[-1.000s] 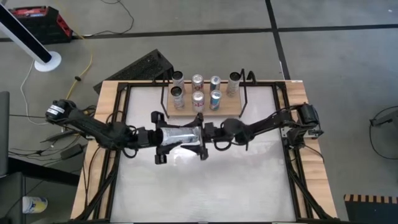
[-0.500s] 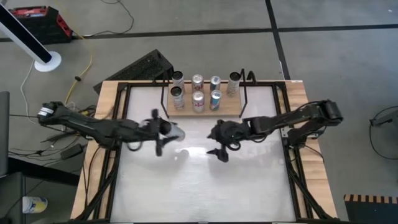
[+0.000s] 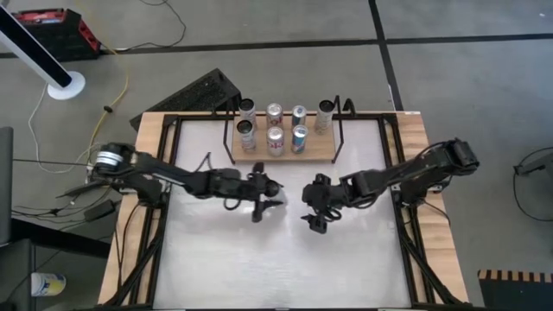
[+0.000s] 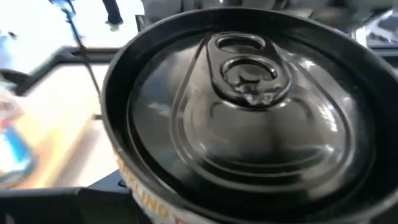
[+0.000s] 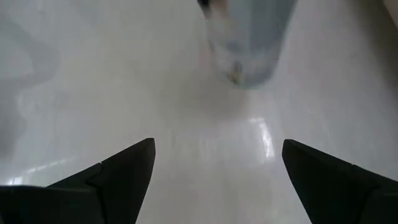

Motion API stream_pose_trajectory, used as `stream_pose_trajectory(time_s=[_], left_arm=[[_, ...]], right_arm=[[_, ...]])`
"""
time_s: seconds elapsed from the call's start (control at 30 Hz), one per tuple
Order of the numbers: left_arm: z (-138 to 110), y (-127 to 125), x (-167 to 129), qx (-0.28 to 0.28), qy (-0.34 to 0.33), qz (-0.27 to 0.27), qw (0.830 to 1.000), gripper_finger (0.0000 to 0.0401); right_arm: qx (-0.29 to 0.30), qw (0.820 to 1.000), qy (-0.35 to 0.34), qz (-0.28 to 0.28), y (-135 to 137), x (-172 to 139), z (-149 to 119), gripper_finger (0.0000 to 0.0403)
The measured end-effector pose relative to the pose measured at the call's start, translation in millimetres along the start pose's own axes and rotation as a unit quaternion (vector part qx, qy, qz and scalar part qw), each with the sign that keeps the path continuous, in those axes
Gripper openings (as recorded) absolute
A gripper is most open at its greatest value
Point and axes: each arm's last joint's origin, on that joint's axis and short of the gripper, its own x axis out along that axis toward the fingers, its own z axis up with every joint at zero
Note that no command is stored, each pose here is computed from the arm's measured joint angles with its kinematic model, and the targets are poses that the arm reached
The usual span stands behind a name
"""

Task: Place canned beverage on shelf
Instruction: Put the white-yellow soda can on the shelf aligned with the other white-yellow soda can

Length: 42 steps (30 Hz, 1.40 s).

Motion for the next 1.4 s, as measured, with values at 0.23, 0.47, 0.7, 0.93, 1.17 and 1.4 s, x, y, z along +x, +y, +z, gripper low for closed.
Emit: stream_pose_trajectory(time_s=[0.23,0.47,0.7,0.93,1.17,1.4], left_arm=[[-3.9,-2.4,45.1,0.008,0.041,-0.021,0.999,0.0225],[-17.5,-3.4,63.0,0.006,0.078,-0.019,0.997,0.0225],[-23.3,-2.2,63.2,-0.008,0.095,0.004,0.995,0.0225],[-24.4,-1.9,63.0,-0.01,0.102,0.006,0.995,0.0233],[-23.0,-1.2,62.7,-0.012,0.099,0.021,0.995,0.0383],[-24.0,-0.7,62.5,-0.01,0.103,0.026,0.994,0.0368]], right_arm=[[-0.007,1.0,0.004,0.007,8.2,-1.5,-3.9,0.0375],[-0.021,0.999,-0.016,-0.032,14.4,-3.4,-6.5,0.0375],[-0.026,0.999,-0.021,-0.038,15.3,-3.6,-6.7,0.0375],[-0.018,0.999,-0.029,-0.04,11.5,-2.7,-3.2,0.0375],[-0.018,0.999,-0.031,-0.04,11.2,-2.4,-2.5,0.0375],[-0.016,0.999,-0.032,-0.041,10.1,-2.2,-2.1,0.0375]])
